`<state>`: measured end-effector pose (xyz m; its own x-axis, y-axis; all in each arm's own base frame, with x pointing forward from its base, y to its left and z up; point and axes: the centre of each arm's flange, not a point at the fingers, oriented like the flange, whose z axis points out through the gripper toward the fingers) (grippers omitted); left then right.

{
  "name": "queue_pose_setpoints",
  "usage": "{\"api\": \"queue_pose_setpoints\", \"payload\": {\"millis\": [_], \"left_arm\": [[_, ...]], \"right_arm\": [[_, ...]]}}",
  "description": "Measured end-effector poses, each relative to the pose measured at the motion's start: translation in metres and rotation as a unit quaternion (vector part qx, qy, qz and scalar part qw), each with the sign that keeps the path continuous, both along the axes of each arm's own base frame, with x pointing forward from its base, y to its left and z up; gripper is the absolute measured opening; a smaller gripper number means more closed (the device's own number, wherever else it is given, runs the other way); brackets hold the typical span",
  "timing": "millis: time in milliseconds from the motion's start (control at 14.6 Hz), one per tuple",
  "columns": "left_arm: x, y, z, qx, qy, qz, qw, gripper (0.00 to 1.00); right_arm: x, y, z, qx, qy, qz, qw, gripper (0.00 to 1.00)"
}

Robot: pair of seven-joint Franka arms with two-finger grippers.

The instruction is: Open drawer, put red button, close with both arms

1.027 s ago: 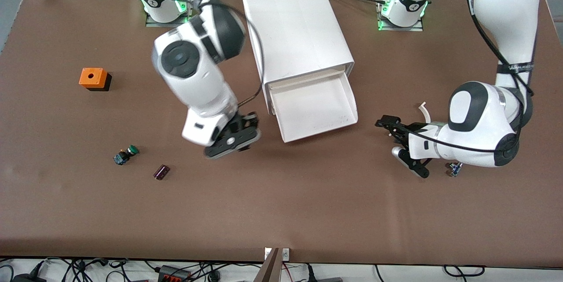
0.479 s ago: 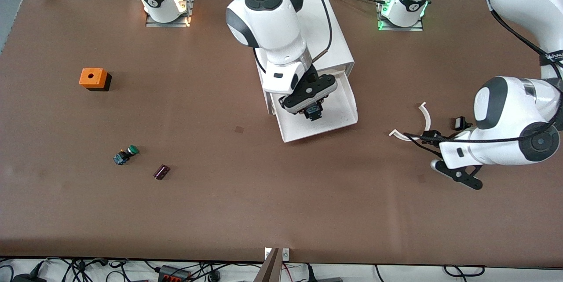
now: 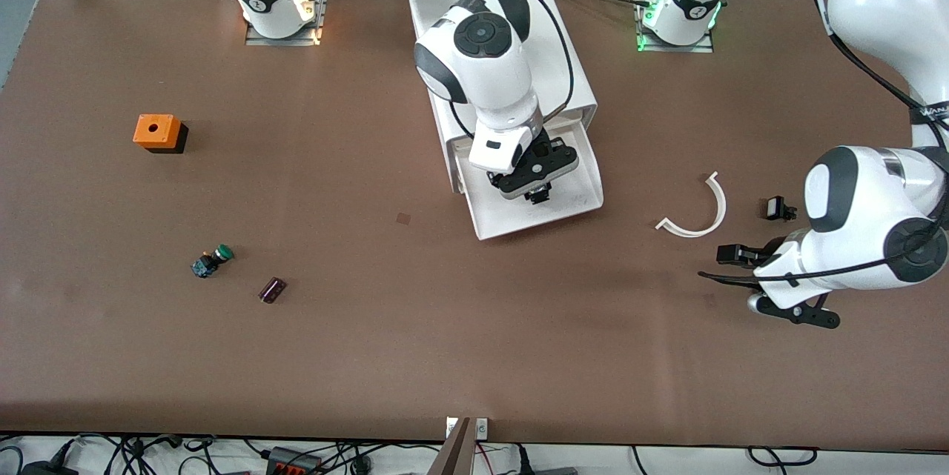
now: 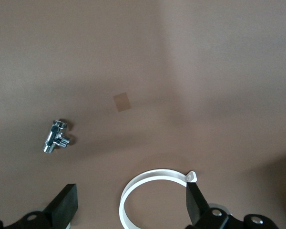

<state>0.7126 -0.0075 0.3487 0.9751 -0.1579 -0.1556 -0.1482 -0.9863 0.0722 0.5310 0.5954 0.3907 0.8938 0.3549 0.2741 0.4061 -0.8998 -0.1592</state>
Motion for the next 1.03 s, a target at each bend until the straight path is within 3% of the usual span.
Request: {"api": "queue_pose_setpoints", "payload": {"millis": [205,753,1027], "left_arm": [[-0.002,0.023,-0.011,-0.03,0.01,0.031,0.999,1.0],[-0.006,0.013,-0.017,-0.027,0.032,0.062,0.997,1.0],[-0.006,0.012,-0.017,-0.027,0.033,0.064,0.997,1.0]], "right_arm": [[-0.004,0.004,-0.018,-0.017,0.004,0.006,1.0,0.41],[-0.012,0.003,-0.05,-0.06,0.039,0.012,0.997,0.41],[-0.011,0.004,-0.047,-0.059,0.039,0.009,0.997,0.72]]}}
